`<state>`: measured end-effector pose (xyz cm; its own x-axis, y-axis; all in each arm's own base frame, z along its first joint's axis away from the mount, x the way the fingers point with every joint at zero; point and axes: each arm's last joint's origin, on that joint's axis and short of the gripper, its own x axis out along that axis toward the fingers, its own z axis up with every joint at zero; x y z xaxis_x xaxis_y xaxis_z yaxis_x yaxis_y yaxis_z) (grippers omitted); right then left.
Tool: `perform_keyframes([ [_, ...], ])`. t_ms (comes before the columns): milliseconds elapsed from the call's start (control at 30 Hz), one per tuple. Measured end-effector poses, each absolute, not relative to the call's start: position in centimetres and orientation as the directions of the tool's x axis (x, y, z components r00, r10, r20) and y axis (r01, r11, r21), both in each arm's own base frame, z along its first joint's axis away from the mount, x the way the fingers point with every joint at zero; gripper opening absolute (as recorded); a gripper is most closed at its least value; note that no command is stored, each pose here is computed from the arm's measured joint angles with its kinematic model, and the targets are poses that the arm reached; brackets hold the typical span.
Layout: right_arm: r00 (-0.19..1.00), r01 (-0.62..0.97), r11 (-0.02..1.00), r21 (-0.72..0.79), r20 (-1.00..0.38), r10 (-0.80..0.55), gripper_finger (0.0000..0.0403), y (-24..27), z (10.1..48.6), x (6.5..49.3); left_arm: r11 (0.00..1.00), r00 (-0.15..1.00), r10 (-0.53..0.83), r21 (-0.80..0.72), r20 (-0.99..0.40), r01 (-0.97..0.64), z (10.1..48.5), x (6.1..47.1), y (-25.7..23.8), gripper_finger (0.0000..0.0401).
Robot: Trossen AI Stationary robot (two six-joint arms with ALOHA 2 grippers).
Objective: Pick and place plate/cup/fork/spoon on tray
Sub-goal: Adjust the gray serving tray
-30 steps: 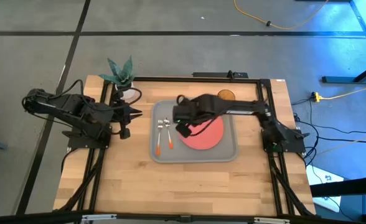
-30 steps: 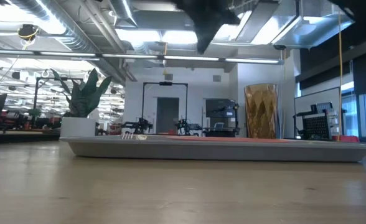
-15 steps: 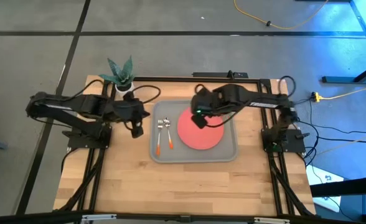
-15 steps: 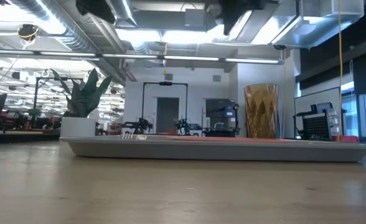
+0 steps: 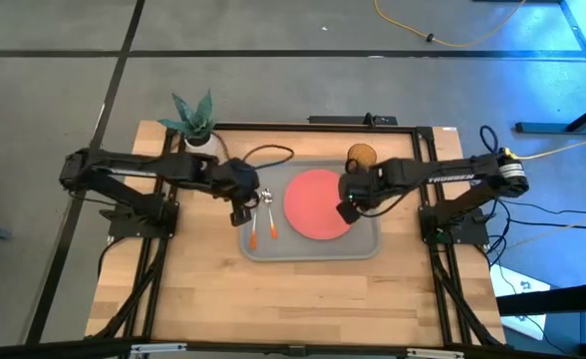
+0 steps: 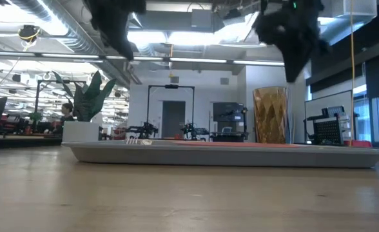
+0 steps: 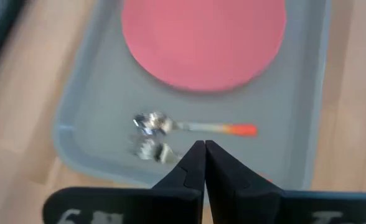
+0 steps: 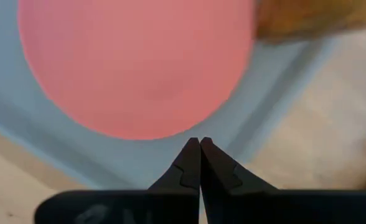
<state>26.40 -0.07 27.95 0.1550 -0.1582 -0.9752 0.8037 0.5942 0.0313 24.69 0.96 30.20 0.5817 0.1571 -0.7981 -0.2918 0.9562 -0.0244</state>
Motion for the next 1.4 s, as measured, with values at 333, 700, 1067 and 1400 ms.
perform_keyframes([
  [333,0.132,0.789,0.602,0.124,-0.991,0.031,0.0,0.5,19.3,24.6,0.965,0.321,0.003,-0.081,-0.947,-0.248,23.6,28.5,1.0,0.0],
  [700,0.16,0.775,0.603,0.188,-0.982,0.1,0.0,0.6,16.3,23.7,0.98,0.202,-0.128,-0.155,-0.971,-0.121,17.9,31.6,-1.3,0.0],
  [1067,0.212,0.748,0.621,0.235,-0.971,0.111,0.0,0.7,15.9,24.0,0.985,0.144,-0.123,-0.139,-0.982,-0.104,14.5,32.8,-2.2,0.0],
  [1400,0.184,0.75,0.623,0.222,-0.975,0.127,0.0,0.8,14.6,24.6,0.985,0.143,-0.125,-0.14,-0.982,-0.101,14.4,32.8,-2.4,0.0],
])
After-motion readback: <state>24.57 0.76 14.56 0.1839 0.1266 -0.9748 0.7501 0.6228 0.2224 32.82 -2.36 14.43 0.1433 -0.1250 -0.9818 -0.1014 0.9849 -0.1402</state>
